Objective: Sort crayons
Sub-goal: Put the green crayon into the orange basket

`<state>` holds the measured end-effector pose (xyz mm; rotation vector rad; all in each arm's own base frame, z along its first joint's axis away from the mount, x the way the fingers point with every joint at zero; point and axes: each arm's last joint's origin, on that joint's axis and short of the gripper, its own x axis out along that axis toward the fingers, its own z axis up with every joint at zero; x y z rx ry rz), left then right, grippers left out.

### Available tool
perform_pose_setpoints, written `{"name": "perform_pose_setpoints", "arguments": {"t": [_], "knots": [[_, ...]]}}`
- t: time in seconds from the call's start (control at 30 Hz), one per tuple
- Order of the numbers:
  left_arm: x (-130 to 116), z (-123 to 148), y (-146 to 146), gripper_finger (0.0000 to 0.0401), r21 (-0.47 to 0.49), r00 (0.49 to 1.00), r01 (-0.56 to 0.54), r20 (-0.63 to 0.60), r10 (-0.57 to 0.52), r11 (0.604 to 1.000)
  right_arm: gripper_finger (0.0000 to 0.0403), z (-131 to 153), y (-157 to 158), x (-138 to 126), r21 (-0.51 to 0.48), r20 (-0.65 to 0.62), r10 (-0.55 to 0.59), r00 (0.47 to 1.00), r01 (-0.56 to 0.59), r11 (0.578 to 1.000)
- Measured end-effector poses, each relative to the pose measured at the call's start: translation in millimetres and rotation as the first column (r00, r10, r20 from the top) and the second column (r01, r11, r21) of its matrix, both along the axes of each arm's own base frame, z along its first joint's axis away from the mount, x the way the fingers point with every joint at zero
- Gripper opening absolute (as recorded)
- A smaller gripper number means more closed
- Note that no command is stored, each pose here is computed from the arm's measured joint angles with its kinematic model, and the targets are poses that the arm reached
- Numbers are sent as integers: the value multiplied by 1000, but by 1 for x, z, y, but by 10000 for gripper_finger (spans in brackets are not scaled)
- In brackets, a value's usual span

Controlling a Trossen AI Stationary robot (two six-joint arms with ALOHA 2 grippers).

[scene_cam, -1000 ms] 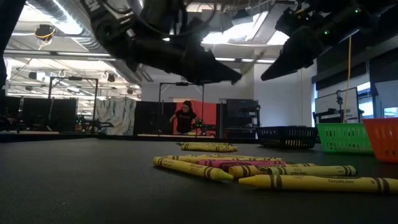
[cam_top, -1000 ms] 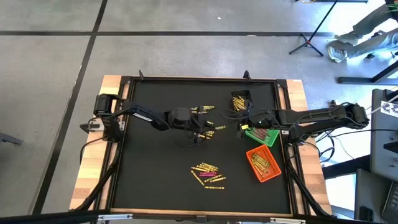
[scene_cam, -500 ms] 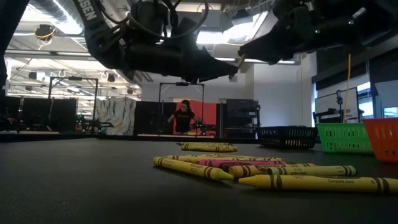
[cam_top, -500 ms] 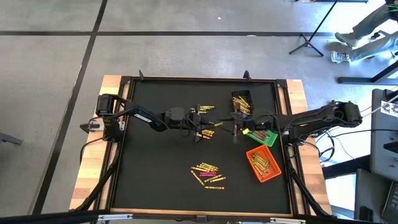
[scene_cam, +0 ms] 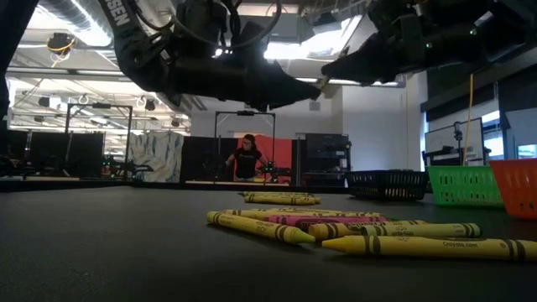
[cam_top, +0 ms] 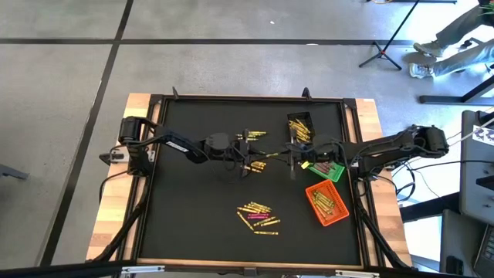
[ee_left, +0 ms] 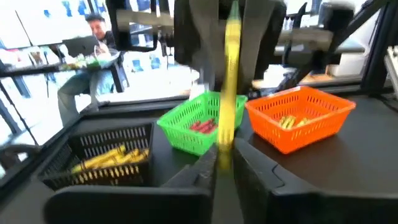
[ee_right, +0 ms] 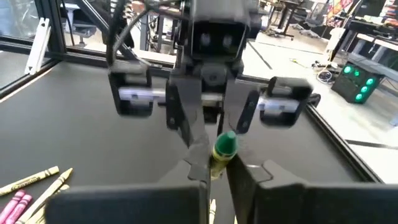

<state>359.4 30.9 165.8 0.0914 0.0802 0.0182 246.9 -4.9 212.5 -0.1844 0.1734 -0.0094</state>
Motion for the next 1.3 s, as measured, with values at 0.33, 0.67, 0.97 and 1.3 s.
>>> {"name": "perform_pose_setpoints", "arguments": {"t": [0.33,0.67,0.97,1.3], "knots": [[-1,-8,0,113,-43,997,-7,-82,3,999,25,30,10,-22,140,-373,12,928,44,989],[-1,-8,0,115,-17,997,-3,-83,2,1000,20,60,50,-66,359,-702,108,704,219,908],[-1,-8,0,115,-16,997,-3,-80,2,1000,13,24,85,-101,378,-872,142,468,460,804],[-1,-8,0,115,-15,997,-9,-79,8,1000,32,-21,92,-121,298,-929,101,356,557,775]]}}
